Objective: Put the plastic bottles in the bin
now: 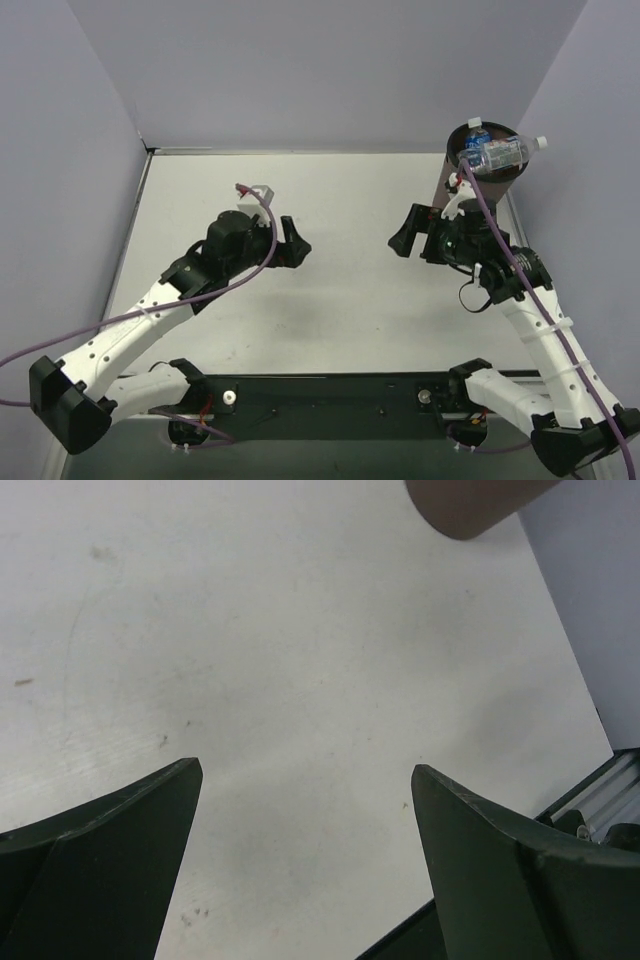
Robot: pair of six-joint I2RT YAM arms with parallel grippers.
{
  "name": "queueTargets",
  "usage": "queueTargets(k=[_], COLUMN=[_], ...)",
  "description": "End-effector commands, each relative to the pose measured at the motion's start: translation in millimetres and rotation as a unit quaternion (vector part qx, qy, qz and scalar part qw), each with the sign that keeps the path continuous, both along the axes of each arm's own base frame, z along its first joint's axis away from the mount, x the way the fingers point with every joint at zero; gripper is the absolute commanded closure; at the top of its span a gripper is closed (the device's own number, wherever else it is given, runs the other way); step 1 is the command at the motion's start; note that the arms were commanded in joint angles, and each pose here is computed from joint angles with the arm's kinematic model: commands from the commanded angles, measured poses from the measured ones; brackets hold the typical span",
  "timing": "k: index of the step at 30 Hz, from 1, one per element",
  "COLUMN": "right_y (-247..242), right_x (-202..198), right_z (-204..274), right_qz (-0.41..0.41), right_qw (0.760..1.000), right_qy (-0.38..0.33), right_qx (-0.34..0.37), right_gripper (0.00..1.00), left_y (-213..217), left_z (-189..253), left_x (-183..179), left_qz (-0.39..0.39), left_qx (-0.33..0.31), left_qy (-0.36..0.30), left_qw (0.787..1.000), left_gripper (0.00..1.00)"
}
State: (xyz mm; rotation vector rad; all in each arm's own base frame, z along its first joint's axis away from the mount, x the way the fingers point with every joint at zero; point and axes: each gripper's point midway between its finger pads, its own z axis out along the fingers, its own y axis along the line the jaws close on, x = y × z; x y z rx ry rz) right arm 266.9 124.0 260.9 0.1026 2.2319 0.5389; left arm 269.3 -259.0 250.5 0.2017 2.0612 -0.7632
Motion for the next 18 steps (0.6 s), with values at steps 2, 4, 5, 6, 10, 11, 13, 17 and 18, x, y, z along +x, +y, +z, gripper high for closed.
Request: queueTargets(k=[2,4,5,6,10,11,13,17,18], right_y=[-1.3,-5.7,-8.7,-11.5,-17.0,-18.9,-19.5,-18.4,-17.7], right_x=[-32.1,-40.1,-46.1,-48.4,-57.3,-59.1,-61.0,-63.9,-63.8], right_z=[-40.6,-52.2,-58.7,-61.0,-64.1,-64.4,-61.4,-52.6,-49.8], right_qz=[-0.001,-0.008,-0.013,-0.019,-0.027,-0.03,-0.03,-0.033,-0.034], right_qw=[1.0,1.0,1.0,1.0,0.999,0.999,0.999,0.999,0.999], right_qy=[0.013,0.014,0.014,0.013,-0.002,-0.006,-0.012,-0.01,-0.011], right_qx=[0.012,0.013,0.014,0.014,0.017,0.019,0.02,0.032,0.036], right_gripper=[0.0,0.0,0.0,0.0,0.0,0.0,0.0,0.0,0.0], left_y=[37.5,45.4,50.3,53.1,61.4,63.2,66.2,72.3,73.5], left_z=[0.6,-17.1,-17.6,-25.6,-33.0,-29.5,-31.1,-23.1,-21.8], left_x=[-18.7,-27.1,-31.0,-33.9,-45.0,-47.0,-50.3,-58.0,-59.1], left_qz=[0.053,0.057,0.061,0.063,0.065,0.066,0.07,0.07,0.07], left_qx=[-0.066,-0.056,-0.057,-0.053,-0.053,-0.059,-0.062,-0.071,-0.072], left_qy=[0.005,0.017,0.014,0.021,0.027,0.022,0.025,0.016,0.013], left_qw=[0.996,0.997,0.996,0.996,0.996,0.996,0.995,0.995,0.995], left_gripper=[0.03,0.03,0.03,0.02,0.03,0.03,0.03,0.03,0.03])
